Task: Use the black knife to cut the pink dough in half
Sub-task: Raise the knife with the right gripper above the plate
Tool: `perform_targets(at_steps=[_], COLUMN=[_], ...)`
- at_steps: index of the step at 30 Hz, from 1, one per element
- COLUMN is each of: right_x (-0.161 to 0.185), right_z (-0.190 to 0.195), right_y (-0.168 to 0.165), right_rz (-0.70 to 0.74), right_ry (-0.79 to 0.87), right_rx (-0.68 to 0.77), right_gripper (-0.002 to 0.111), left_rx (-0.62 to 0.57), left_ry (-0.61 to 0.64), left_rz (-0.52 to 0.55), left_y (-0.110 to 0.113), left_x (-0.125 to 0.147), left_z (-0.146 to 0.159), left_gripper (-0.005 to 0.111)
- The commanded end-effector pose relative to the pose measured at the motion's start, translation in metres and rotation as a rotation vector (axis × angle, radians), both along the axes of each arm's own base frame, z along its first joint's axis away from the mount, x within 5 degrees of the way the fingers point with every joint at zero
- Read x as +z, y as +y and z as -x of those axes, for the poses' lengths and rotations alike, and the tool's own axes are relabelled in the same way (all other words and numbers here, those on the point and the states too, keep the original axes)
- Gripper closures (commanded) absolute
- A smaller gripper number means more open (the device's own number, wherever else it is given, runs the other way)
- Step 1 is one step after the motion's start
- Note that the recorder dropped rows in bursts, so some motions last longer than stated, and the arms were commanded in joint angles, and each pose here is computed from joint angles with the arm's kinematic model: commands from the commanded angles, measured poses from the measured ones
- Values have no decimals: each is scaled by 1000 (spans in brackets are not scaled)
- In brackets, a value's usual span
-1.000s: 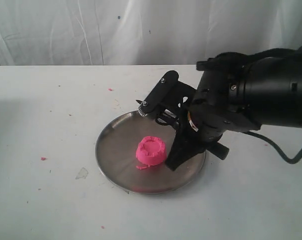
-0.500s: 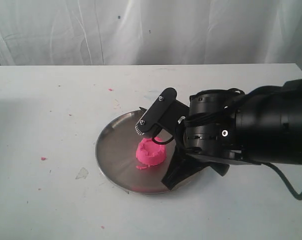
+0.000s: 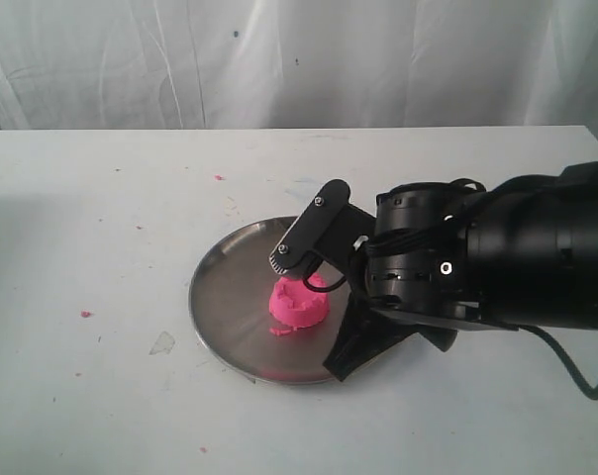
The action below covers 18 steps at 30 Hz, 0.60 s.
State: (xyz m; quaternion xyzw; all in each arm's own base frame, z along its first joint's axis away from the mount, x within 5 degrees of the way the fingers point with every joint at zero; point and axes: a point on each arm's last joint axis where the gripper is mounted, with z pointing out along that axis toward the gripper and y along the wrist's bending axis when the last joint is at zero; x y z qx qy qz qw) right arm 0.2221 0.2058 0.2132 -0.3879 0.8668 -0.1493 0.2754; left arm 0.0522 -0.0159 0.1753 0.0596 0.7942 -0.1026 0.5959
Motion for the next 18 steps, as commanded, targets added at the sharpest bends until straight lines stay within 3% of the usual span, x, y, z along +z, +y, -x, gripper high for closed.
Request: perform_targets(at_steps=[1,15,18], right_x=[2,6,11], right_z=[1,4,4], right_y=[2,1,0], right_rz=[-22,-66,-72], right_ry=[-8,2,-11], right_rx=[29,-12,-5], right_gripper=[108,108,108], left_rx=[2,13,63], left_ry=[-1,-38,-58], left_rz=[4,25,356], left_y=[0,1,-1], left_x=[-1,3,12], left_z=[0,-1,-2], left_gripper=[107,107,107])
